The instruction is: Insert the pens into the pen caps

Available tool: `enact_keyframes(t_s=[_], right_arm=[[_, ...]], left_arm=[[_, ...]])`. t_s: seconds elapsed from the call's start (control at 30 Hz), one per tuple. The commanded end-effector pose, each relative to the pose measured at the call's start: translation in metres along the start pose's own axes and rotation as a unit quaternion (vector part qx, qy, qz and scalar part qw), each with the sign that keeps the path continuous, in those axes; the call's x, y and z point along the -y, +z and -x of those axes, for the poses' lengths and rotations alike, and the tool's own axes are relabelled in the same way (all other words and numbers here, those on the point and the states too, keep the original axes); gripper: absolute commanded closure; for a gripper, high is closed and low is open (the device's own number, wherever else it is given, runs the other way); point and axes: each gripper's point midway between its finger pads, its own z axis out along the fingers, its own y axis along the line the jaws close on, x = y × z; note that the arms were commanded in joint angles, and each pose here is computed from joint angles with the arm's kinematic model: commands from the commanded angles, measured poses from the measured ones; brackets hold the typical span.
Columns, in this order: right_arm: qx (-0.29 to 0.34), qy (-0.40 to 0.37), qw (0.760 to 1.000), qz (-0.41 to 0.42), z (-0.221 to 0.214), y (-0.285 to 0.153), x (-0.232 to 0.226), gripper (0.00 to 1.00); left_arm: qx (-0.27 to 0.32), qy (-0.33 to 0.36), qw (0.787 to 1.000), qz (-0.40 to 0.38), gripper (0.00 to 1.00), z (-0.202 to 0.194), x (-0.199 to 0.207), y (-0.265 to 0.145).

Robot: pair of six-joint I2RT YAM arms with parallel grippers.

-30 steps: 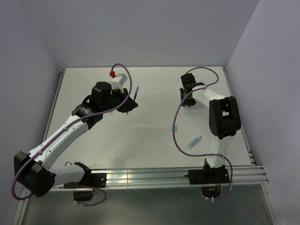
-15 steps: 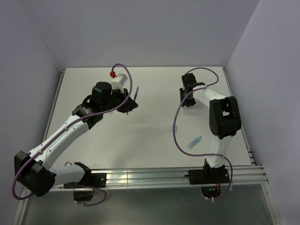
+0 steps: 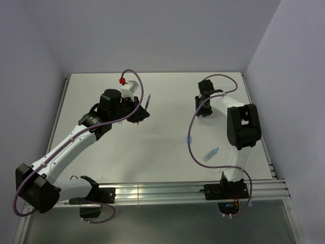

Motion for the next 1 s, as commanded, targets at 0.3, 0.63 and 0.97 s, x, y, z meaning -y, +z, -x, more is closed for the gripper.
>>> enact_keyframes(t_s=[0.3, 0.63, 0.97], right_arm=[[-0.002, 0.013, 1.0, -0.011, 0.004, 0.003, 0.006, 0.61], [-0.013, 0.021, 1.0, -0.018, -0.003, 0.005, 0.009, 0.65], [-0.032, 0.032, 0.998, -0.033, -0.014, 0.006, 0.015, 0.66]], left_arm=[[0.009, 0.013, 1.0, -0.014, 0.99, 0.006, 0.003, 0.002], [0.009, 0.013, 1.0, -0.014, 1.0, 0.006, 0.003, 0.002], [0.006, 0.011, 1.0, -0.013, 1.0, 0.004, 0.002, 0.004]])
